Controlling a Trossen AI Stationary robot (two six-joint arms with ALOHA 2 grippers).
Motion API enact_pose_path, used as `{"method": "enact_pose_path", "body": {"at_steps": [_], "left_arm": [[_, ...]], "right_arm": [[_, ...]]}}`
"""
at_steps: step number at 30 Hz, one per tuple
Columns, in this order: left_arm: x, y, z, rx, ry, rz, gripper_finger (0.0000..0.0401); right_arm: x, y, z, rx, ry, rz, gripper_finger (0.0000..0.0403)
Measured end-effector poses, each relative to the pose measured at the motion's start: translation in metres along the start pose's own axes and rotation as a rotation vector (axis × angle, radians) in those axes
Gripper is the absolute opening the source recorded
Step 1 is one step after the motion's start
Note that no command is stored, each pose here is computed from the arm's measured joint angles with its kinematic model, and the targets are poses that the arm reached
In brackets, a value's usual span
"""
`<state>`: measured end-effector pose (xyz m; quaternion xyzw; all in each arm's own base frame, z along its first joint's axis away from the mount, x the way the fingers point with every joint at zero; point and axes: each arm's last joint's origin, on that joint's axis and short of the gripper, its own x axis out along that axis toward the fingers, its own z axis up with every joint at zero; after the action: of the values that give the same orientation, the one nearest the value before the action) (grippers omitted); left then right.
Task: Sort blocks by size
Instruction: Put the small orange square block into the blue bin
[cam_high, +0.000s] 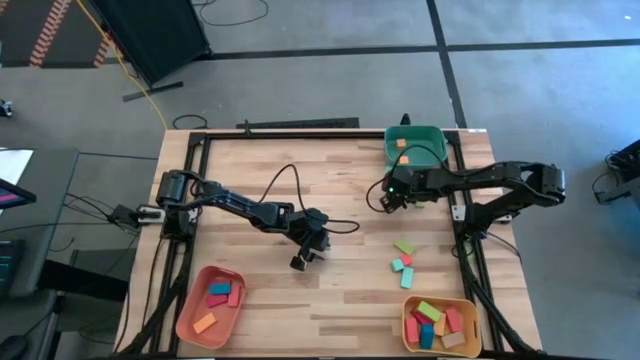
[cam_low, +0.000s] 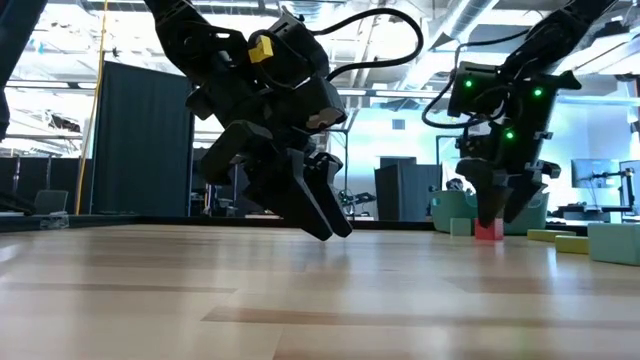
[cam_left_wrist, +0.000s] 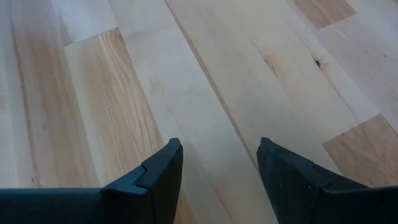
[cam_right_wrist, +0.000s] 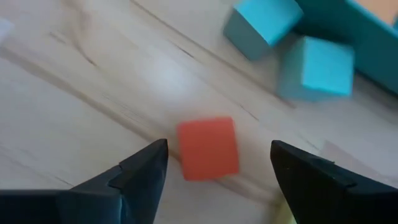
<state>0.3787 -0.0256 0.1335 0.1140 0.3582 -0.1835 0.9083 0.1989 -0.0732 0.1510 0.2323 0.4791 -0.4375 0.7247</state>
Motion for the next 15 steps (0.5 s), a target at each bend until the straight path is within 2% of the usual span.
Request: {"method": "enact_pose_path", "body": {"at_steps": [7,15], "left_arm": [[0.0,0.0,0.0,0.004,0.0,0.0,0.0197],[0.0,0.0,0.0,0.001,0.003,-0.002,0.0197]], "right_arm": [[0.0,0.004,0.004,-0.045,-0.041,0.041,0.0315],[0.02,0.007,0.0,-0.105,0.04,0.003,0.0311]]}}
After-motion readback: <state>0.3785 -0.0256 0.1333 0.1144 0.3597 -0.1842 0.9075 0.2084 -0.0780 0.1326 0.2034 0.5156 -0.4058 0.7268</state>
